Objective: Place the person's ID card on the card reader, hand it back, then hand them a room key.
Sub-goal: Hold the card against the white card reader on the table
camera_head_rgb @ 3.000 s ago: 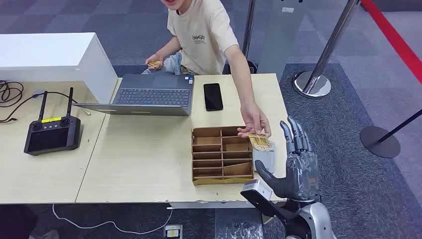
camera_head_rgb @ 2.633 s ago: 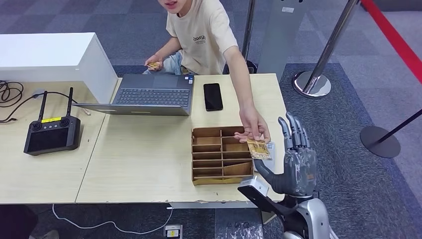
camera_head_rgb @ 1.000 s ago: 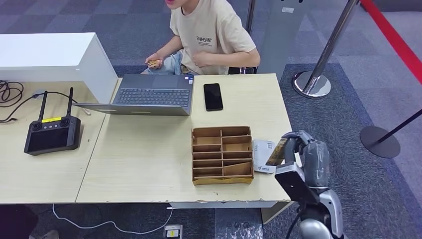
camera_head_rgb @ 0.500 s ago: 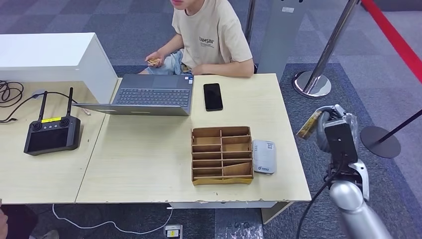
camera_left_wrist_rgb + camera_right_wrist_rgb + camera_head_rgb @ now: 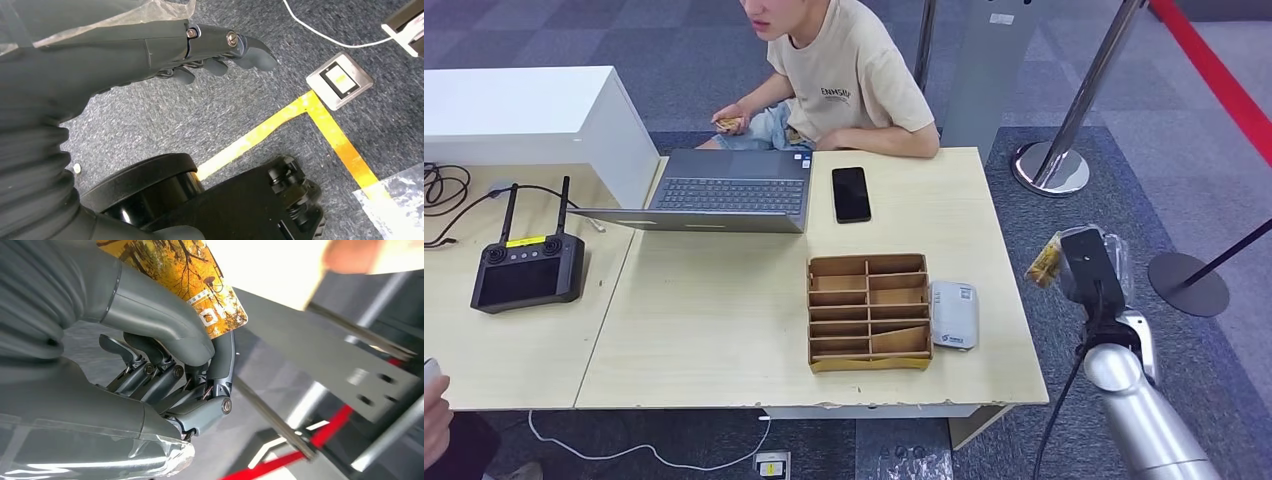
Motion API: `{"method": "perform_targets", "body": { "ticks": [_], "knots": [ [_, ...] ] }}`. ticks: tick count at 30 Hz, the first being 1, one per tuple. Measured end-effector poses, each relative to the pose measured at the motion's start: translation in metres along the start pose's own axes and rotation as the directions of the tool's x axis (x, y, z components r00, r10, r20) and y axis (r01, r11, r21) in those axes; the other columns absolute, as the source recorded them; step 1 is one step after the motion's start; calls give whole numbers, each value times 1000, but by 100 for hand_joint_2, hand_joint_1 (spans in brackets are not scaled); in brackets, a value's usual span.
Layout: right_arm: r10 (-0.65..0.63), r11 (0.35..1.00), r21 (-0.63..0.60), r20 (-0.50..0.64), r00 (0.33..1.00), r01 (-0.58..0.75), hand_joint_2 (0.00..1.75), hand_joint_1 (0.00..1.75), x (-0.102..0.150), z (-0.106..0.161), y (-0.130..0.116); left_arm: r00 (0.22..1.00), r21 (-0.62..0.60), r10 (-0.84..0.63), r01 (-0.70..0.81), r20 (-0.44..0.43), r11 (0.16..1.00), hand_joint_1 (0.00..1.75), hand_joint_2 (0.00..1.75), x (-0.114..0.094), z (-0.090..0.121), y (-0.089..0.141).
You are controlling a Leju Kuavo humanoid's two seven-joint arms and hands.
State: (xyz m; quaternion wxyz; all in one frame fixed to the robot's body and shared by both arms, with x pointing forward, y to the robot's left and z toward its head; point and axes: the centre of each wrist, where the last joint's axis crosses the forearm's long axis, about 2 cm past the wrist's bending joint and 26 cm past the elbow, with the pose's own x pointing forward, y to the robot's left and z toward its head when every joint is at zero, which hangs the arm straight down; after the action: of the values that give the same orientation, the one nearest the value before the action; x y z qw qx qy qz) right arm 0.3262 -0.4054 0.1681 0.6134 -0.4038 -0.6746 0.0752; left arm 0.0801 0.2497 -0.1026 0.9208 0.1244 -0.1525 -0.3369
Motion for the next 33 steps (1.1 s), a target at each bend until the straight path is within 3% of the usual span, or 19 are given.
{"method": "perform_targets", "body": {
  "ticks": [10,27,33],
  "knots": [
    [14,998,57,-68,998,-10,175,175,-10,-4,21,1000,-2,-7,7,8,1000,0,175,2,0,0],
    [-5,990,142,-42,999,11,175,175,12,-3,59,1000,-5,-12,12,12,1000,0,175,3,0,-1],
    [15,980,198,-22,1000,-10,175,175,22,2,83,1000,-8,-16,16,19,1000,0,175,3,0,-1]
  ]
}}
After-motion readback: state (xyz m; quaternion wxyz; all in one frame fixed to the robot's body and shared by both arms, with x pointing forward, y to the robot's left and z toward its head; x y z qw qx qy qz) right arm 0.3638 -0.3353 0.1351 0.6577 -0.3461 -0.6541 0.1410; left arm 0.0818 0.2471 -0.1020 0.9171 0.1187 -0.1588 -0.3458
